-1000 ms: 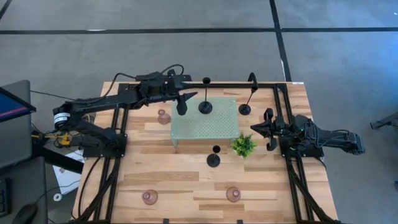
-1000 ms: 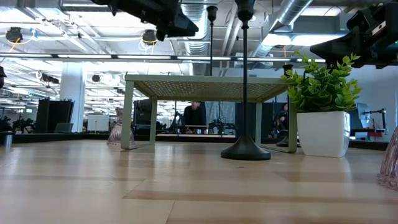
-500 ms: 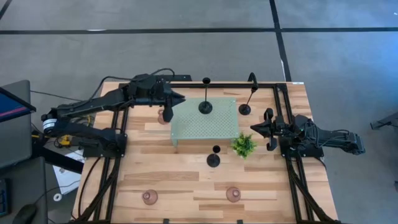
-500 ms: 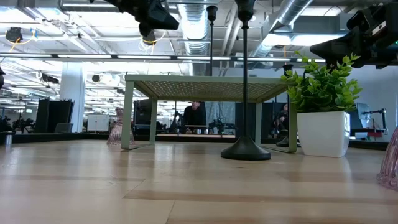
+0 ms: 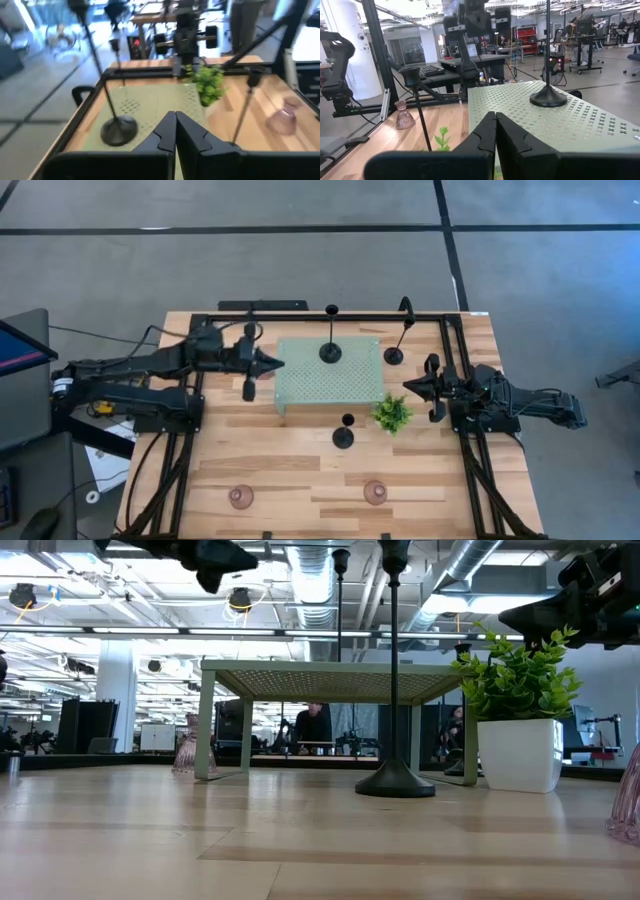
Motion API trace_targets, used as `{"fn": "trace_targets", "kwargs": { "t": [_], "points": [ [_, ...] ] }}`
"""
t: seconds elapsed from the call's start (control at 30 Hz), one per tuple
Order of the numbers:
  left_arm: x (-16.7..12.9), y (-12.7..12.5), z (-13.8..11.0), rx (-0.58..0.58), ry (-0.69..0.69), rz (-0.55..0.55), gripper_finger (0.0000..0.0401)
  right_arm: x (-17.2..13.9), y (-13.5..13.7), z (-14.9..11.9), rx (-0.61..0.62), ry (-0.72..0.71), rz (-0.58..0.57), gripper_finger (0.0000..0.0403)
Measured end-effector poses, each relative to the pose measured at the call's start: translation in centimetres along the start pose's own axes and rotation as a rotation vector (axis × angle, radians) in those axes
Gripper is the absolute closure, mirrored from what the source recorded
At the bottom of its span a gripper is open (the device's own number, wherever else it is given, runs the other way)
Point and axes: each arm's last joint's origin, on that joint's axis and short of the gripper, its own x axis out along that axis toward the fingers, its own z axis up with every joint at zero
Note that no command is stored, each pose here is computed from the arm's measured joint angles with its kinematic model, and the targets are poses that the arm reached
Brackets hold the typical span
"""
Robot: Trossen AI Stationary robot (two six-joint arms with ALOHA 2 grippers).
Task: Pick & Place candle stick holders
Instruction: Put the top pink candle holder on the shelf
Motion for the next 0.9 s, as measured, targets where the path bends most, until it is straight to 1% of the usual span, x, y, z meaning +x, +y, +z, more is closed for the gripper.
{"fn": "trace_targets", "kwargs": {
  "t": [0.13, 0.23, 0.4, 0.9],
  "points": [
    [-1.1, -1.1, -1.5, 0.017, -0.090, -0.031, 0.0395, 0.0, 0.0, 0.0, 0.000, -0.001, 0.000, 0.0403],
    [-1.7, -1.7, -2.7, 0.025, -0.121, -0.048, 0.0397, 0.0, 0.0, 0.0, 0.000, -0.002, 0.000, 0.0403],
    [-2.2, -2.1, -4.3, 0.024, -0.111, -0.060, 0.0393, 0.0, 0.0, 0.0, 0.000, -0.001, 0.000, 0.0403],
    [-1.8, -2.6, -7.2, 0.006, -0.034, -0.075, 0.0392, 0.0, 0.0, 0.0, 0.000, 0.000, 0.000, 0.0403]
  ]
}}
